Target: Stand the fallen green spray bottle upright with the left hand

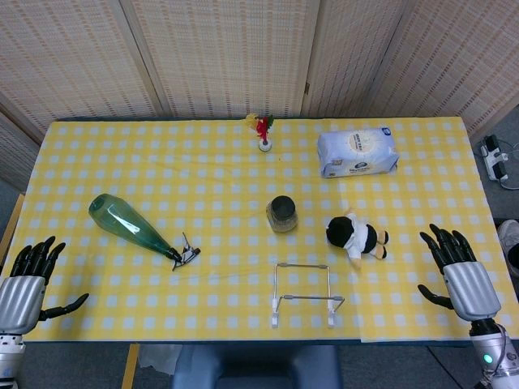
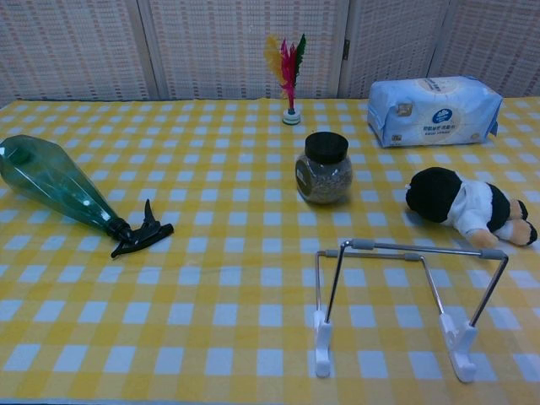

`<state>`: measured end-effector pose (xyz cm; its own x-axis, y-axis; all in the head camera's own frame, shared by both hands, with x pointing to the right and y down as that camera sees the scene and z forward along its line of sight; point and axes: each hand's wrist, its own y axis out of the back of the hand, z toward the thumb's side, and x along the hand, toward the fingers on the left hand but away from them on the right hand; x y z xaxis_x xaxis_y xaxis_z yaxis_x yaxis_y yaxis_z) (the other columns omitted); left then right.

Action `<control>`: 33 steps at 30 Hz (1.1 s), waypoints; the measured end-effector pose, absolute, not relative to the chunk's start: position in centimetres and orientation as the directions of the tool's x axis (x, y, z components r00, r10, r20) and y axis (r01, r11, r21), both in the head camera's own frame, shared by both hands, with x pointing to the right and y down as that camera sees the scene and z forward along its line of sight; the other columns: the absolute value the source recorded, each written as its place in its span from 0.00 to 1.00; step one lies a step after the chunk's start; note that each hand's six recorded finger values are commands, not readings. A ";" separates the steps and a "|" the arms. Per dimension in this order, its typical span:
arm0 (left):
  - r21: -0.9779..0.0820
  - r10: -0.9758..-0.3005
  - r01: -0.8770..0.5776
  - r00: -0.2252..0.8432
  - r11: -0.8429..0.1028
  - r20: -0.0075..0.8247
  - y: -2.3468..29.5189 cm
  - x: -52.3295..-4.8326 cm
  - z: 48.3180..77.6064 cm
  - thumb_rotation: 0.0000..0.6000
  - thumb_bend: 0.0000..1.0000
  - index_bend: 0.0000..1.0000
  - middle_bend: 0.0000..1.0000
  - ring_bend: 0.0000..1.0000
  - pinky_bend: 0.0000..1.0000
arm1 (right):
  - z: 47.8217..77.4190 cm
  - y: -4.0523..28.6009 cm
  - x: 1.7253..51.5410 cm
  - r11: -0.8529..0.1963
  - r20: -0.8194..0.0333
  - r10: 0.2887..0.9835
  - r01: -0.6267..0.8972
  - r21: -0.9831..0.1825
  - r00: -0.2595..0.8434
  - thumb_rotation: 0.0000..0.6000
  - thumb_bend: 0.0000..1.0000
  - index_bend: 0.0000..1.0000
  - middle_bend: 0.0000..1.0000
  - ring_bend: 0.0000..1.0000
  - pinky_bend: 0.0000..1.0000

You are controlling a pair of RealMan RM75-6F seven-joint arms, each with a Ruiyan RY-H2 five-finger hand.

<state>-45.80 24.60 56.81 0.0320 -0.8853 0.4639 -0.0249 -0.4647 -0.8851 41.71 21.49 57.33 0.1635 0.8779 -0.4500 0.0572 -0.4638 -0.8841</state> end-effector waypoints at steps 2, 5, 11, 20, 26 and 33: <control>-0.881 -0.881 -0.030 0.032 -0.472 0.472 24.7 -45.8 56.9 0.37 0.18 0.00 0.00 0.00 0.00 | 57.3 21.5 41.7 -0.463 -0.449 0.878 0.058 -0.884 0.164 1.00 0.23 0.00 0.00 0.00 0.00; -0.873 -0.873 -0.038 0.030 -0.487 0.486 24.7 -45.9 57.2 0.38 0.18 0.00 0.00 0.00 0.00 | 57.3 21.4 41.8 -0.461 -0.448 0.879 0.056 -0.885 0.163 1.00 0.23 0.00 0.00 0.00 0.00; -0.869 -0.872 -0.081 0.081 -0.489 0.483 24.5 -45.0 57.5 0.67 0.18 0.00 0.04 0.04 0.12 | 56.6 21.5 42.0 -0.447 -0.431 0.887 0.073 -0.892 0.165 1.00 0.23 0.00 0.00 0.00 0.00; -0.897 -0.898 -0.133 0.198 -0.421 0.392 23.1 -41.8 57.7 1.00 0.19 0.24 1.00 1.00 1.00 | 55.0 22.2 42.1 -0.411 -0.389 0.902 0.101 -0.906 0.187 1.00 0.23 0.00 0.00 0.00 0.00; -0.900 -0.874 -0.028 0.254 -0.436 0.415 22.1 -39.6 58.9 1.00 0.19 0.35 1.00 1.00 1.00 | 54.5 22.3 42.9 -0.392 -0.376 0.915 0.097 -0.915 0.150 1.00 0.23 0.00 0.00 0.00 0.00; -0.869 -0.808 0.173 0.321 -0.463 0.494 21.0 -36.3 62.5 1.00 0.19 0.35 1.00 1.00 1.00 | 54.7 21.8 43.1 -0.396 -0.381 0.914 0.109 -0.912 0.136 1.00 0.23 0.00 0.00 0.00 0.00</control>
<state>-36.28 20.98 62.51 0.3213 -0.8080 0.4940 0.1727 -0.4629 -0.8694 43.06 21.77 54.69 0.1364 0.9145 -0.3809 0.1086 -0.3960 -0.9118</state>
